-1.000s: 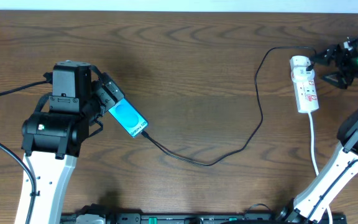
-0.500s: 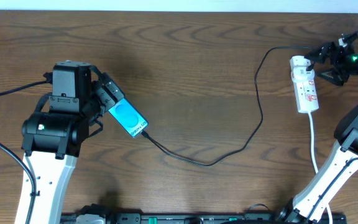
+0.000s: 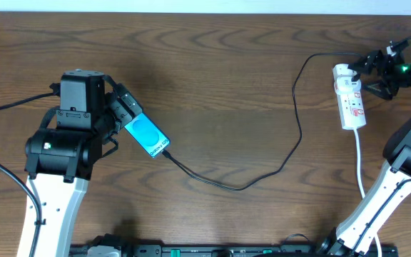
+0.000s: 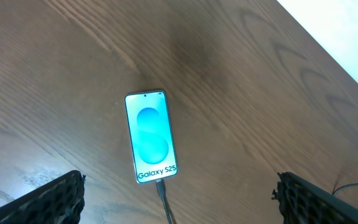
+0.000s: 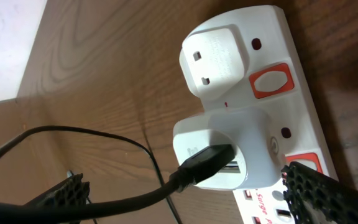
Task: Plug charger to phone and switch on socket
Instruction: 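Press down the orange switch with the right gripper, then hold the right gripper on the switch as the red light turns on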
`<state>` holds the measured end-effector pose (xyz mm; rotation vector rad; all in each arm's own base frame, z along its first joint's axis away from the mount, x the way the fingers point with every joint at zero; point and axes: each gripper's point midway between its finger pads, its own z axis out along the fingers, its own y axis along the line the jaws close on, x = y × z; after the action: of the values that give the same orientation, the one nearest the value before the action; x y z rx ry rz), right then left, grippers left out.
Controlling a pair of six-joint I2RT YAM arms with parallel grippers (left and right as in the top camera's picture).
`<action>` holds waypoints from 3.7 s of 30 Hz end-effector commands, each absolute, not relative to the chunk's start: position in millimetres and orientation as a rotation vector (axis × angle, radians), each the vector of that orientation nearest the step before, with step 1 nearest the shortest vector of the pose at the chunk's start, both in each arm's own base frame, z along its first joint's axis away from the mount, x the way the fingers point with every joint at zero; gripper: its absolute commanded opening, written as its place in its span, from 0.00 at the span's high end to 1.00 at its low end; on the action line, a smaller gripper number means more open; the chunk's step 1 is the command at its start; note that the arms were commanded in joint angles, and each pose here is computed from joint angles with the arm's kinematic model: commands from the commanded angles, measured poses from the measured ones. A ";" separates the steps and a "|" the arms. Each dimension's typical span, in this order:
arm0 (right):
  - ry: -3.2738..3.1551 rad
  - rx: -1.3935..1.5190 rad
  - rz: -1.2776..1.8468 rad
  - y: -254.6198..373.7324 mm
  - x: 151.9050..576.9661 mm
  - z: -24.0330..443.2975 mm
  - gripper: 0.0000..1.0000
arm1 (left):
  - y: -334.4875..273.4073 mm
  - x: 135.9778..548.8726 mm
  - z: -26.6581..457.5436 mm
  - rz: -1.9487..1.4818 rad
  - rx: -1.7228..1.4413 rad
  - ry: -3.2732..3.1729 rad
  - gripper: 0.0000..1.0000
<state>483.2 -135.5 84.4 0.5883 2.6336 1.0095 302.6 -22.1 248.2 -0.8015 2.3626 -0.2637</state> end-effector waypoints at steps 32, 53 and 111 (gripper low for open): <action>2.673 0.558 0.990 -135.4 485.0 62.5 0.01 | -16.2 303.2 259.8 -0.230 -0.791 2.329 0.02; 2.715 0.566 0.963 -129.6 482.9 58.1 0.01 | -16.2 303.2 259.8 -0.230 -0.791 2.329 0.02; 2.791 0.610 0.887 -128.6 475.8 48.8 0.01 | -16.3 303.2 259.8 -0.231 -0.790 2.329 0.02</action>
<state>476.0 -125.7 55.1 0.5751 2.7828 0.8879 302.1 -19.5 247.9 -0.8075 2.3596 -0.2449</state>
